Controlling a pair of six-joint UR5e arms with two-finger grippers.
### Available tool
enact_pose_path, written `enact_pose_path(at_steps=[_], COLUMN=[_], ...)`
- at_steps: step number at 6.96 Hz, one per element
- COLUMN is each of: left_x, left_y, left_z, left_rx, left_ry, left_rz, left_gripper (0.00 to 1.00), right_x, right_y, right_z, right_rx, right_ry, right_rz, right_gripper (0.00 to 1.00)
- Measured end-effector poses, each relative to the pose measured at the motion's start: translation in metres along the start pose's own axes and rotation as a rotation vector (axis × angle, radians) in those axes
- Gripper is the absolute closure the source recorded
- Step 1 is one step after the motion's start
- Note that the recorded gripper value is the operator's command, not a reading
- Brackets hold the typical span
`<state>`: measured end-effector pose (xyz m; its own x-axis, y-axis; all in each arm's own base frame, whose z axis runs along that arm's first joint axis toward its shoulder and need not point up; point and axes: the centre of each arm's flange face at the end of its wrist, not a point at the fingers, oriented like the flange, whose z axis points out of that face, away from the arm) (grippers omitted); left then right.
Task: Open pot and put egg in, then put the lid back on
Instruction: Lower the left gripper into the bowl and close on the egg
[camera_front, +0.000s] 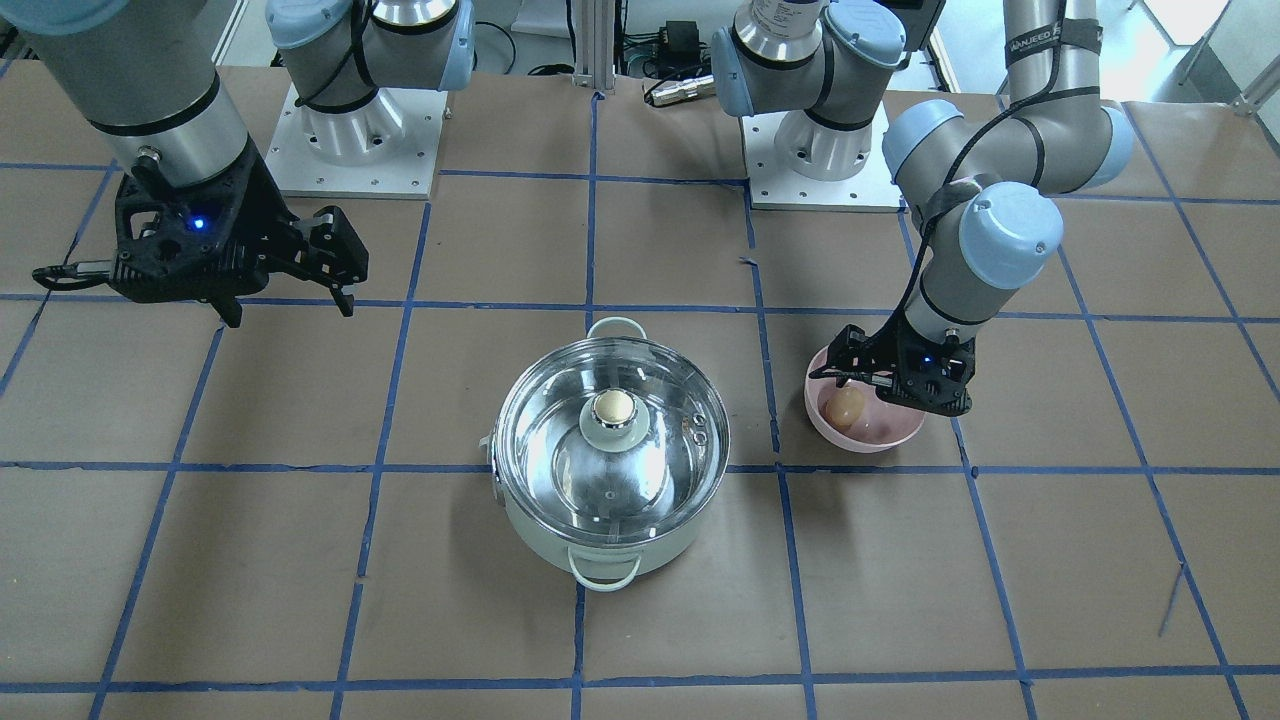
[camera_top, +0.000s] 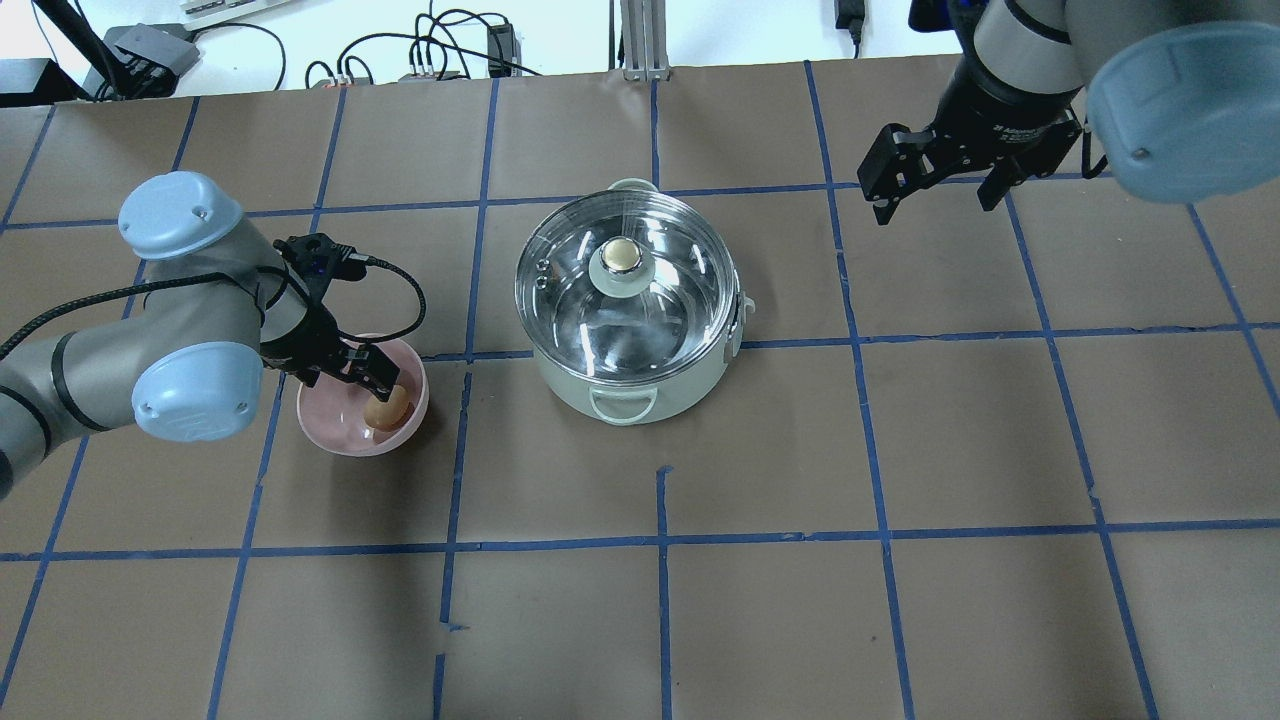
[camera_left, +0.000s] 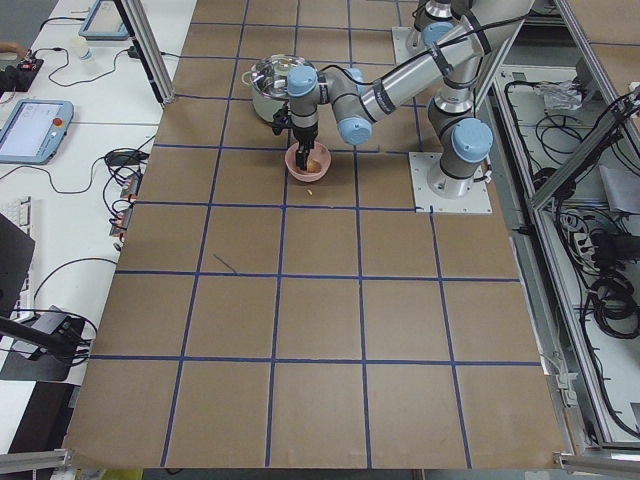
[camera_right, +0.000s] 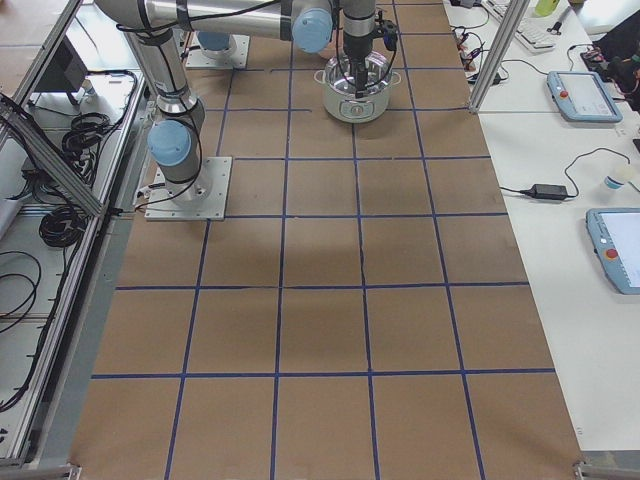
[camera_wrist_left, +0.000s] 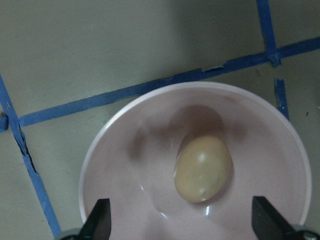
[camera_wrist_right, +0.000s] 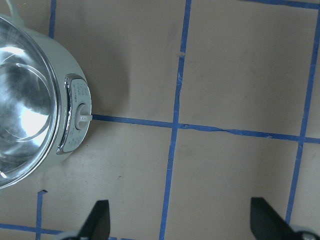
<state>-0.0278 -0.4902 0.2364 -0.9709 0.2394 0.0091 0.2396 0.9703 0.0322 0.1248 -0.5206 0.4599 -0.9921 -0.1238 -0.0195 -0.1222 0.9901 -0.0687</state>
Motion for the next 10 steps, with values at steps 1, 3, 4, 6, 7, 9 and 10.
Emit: enact_pose_path(at_steps=[1, 3, 4, 6, 7, 9, 10], left_x=[0.000, -0.002, 0.000, 0.005, 0.006, 0.006, 0.006], left_y=[-0.002, -0.006, -0.004, 0.001, 0.001, -0.002, -0.003], left_z=[0.001, 0.011, 0.019, 0.029, 0.030, 0.032, 0.032], left_rx=[0.011, 0.024, 0.012, -0.006, -0.001, 0.012, 0.016], left_ry=[-0.001, -0.007, -0.001, 0.005, 0.005, 0.002, 0.001], left_rz=[0.006, 0.086, 0.119, 0.146, 0.149, 0.157, 0.159], left_gripper=[0.02, 0.02, 0.02, 0.05, 0.06, 0.08, 0.08], right_x=[0.000, 0.000, 0.000, 0.000, 0.000, 0.000, 0.000], right_y=[0.000, 0.000, 0.000, 0.000, 0.000, 0.000, 0.000], right_z=[0.000, 0.000, 0.000, 0.000, 0.000, 0.000, 0.000], right_rx=[0.000, 0.000, -0.001, -0.002, -0.002, -0.002, -0.002], right_ry=[0.000, 0.000, 0.000, 0.000, 0.000, 0.000, 0.000], right_rz=[0.000, -0.002, -0.002, -0.002, -0.002, -0.002, -0.002], right_gripper=[0.00, 0.00, 0.00, 0.00, 0.00, 0.00, 0.00])
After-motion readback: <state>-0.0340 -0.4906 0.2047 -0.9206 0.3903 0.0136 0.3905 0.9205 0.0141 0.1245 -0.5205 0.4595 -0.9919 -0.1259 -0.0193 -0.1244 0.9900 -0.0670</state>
